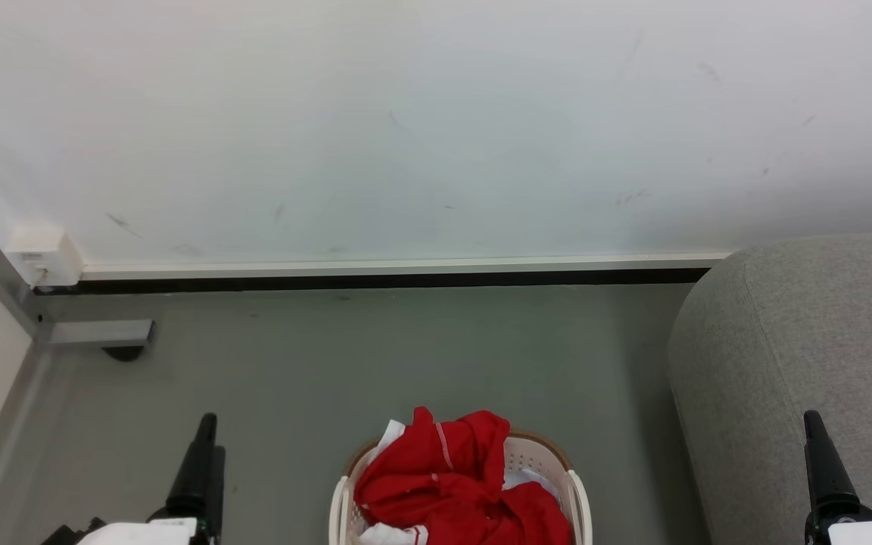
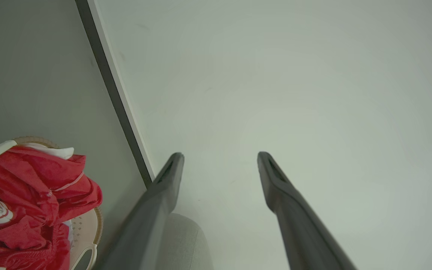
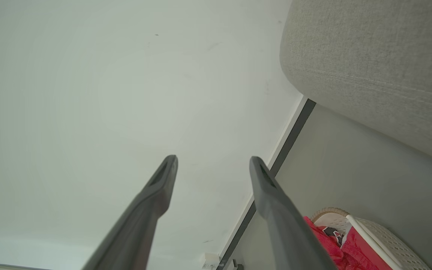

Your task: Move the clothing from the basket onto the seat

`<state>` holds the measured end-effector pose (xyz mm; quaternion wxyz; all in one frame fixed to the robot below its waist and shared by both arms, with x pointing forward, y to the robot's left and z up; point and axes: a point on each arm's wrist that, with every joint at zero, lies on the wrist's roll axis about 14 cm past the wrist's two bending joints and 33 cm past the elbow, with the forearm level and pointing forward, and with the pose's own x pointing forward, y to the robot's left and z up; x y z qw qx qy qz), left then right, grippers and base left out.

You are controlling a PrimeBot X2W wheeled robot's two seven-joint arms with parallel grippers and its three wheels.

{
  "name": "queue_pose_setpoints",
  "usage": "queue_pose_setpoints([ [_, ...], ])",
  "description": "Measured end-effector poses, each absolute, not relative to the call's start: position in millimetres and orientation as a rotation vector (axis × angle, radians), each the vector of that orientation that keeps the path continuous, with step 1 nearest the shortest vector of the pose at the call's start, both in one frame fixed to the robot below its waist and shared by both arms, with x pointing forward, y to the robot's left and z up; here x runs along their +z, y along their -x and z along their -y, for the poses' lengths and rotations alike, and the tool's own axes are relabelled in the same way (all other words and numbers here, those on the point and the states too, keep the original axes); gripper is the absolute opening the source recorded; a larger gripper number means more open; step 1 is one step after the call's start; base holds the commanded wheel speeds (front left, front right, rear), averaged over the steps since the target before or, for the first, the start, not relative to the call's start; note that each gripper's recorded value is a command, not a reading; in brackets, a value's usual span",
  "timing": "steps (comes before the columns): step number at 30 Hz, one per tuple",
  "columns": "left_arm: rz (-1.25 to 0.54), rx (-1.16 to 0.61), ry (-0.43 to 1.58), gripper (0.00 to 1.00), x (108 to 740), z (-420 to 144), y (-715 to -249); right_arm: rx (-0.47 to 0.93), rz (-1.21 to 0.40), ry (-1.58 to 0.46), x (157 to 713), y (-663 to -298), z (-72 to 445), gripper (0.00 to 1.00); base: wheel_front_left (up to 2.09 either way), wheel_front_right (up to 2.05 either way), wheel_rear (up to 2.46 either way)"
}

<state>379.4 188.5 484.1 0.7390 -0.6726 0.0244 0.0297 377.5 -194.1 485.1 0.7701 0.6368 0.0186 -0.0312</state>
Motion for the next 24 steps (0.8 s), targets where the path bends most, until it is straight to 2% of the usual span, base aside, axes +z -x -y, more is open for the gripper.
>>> queue_pose_setpoints([
  [24,-0.083,0.066,1.012,1.0,485,-176,-376,0.015,-0.009,-0.859,504,-378,178,1.0,0.0,0.0,0.0],
])
